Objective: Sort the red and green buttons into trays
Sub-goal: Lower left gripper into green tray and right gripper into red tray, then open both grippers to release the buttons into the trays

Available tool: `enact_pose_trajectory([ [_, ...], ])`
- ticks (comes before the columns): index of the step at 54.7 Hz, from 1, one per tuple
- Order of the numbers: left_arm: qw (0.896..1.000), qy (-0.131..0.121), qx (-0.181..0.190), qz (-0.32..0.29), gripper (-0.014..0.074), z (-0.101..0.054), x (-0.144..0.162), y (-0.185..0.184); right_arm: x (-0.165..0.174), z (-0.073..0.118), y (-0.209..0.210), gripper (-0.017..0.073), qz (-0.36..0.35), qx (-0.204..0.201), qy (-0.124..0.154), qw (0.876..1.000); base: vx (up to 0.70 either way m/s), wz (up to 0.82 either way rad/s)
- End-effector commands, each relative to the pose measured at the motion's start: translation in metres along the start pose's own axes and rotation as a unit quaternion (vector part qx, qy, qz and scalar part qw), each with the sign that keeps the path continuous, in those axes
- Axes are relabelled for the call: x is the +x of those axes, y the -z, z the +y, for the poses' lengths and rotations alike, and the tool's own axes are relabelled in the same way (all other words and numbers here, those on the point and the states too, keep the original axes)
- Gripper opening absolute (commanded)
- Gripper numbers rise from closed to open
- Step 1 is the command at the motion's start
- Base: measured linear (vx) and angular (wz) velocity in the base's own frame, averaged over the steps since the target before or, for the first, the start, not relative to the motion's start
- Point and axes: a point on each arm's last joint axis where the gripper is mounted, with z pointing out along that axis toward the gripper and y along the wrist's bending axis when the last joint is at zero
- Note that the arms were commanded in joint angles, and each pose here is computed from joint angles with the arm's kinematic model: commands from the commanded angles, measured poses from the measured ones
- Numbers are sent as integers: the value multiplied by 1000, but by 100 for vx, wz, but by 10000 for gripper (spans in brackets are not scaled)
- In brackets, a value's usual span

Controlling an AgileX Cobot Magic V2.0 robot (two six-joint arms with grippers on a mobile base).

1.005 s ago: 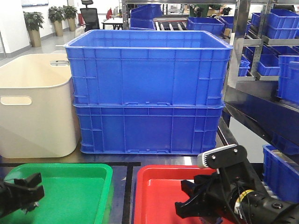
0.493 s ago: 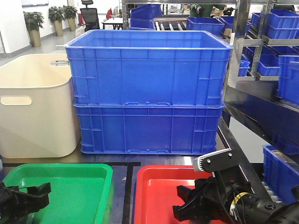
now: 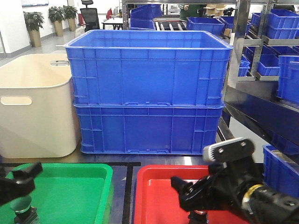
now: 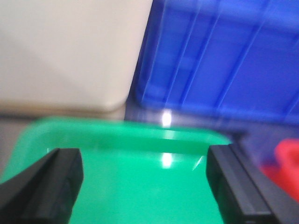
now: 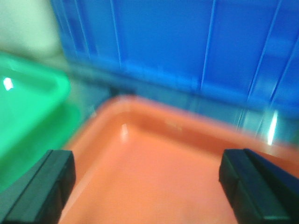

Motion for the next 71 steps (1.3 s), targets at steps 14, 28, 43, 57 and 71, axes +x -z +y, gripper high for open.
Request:
enact_pose_trajectory([
  [14, 978, 3, 55, -201, 484, -18, -63, 80, -53, 3, 79, 498, -112, -2, 6, 994, 0, 0],
  [28, 971, 3, 62, -231, 403, -19, -69, 98, -56, 3, 86, 395, -123, -3, 6, 992, 0, 0],
  [43, 971, 3, 62, -230, 364, -19, -69, 98, -56, 3, 86, 317, -123, -3, 6, 992, 0, 0],
  [57, 972, -36, 51, -227, 349, -19, -68, 103, -56, 3, 86, 262, -124, -3, 6, 992, 0, 0],
  [71, 963, -64, 51, -256, 165, -9, -24, 125, -56, 3, 86, 230, -124, -3, 6, 992, 0, 0],
])
